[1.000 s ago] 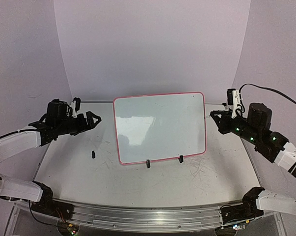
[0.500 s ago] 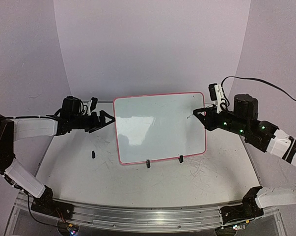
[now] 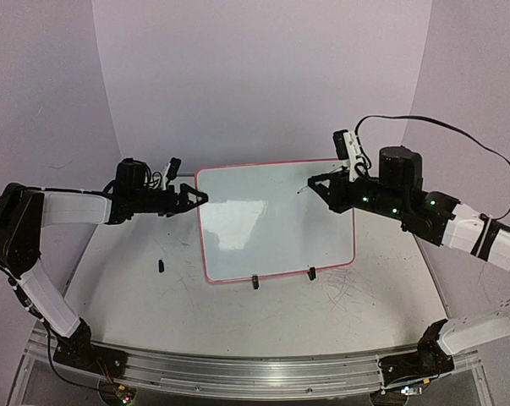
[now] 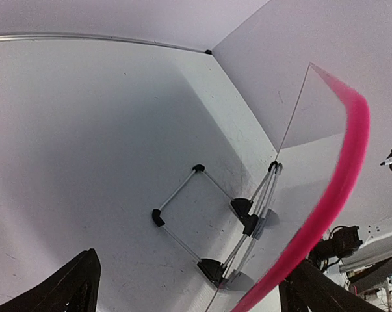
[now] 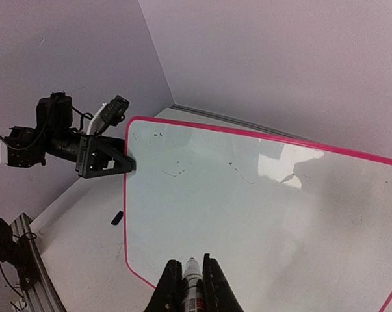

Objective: Write a sentence on the whiteboard
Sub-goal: Hold the whiteboard at the center of the board, then write a sentence on the whiteboard.

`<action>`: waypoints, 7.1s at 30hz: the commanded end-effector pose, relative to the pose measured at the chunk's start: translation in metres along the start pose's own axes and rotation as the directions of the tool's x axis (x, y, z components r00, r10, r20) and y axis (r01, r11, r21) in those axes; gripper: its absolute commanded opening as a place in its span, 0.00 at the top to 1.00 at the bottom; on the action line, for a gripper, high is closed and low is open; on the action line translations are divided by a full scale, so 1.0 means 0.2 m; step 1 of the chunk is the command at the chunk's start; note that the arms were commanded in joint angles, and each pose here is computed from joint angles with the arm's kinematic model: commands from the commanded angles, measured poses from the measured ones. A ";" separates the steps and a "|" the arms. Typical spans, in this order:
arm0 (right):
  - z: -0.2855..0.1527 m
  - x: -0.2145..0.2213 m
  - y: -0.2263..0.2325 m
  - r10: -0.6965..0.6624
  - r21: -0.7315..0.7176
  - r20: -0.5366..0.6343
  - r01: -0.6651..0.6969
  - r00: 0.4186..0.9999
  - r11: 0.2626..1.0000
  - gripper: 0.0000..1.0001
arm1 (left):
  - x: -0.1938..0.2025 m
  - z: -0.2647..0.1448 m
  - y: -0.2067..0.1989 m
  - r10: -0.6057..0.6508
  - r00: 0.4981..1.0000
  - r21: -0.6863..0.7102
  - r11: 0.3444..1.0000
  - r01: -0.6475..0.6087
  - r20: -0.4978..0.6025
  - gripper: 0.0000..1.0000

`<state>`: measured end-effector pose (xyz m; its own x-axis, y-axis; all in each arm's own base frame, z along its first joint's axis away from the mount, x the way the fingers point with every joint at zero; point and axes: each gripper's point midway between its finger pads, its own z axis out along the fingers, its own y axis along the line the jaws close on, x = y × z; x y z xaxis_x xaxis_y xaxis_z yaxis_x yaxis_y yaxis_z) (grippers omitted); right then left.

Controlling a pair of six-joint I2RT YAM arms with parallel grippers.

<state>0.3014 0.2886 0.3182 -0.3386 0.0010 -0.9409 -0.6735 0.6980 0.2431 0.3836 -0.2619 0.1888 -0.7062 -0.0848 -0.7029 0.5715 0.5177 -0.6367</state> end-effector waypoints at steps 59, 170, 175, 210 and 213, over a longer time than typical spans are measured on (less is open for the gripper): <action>0.76 -0.14 0.56 -0.161 -0.112 0.101 0.172 0.982 0.979 1.00 | 0.03 -0.04 -0.25 0.144 0.981 0.318 0.931 -0.180 0.131 1.00; 0.93 -0.08 0.58 -0.322 0.096 0.121 0.312 0.939 0.945 1.00 | 0.10 -0.11 -0.30 0.261 0.944 0.272 0.911 -0.311 0.203 1.00; 0.94 -0.07 0.58 -0.323 0.099 0.118 0.313 0.939 0.945 1.00 | 0.10 -0.11 -0.31 0.263 0.943 0.275 0.910 -0.312 0.202 1.00; 1.00 0.03 0.51 -0.321 0.155 0.057 0.309 0.945 0.938 1.00 | 0.10 -0.13 -0.34 0.281 0.937 0.276 0.902 -0.332 0.208 1.00; 1.00 0.04 0.50 -0.317 0.153 0.051 0.306 0.947 0.939 1.00 | 0.09 -0.13 -0.34 0.284 0.936 0.275 0.901 -0.335 0.210 1.00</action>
<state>0.3561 0.5017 0.2888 -0.0616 -0.1977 -0.9783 -0.6573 0.7457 -0.1093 0.3291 -0.2729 0.2018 -0.5091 -0.1096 -0.8537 0.8034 0.2952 -0.5171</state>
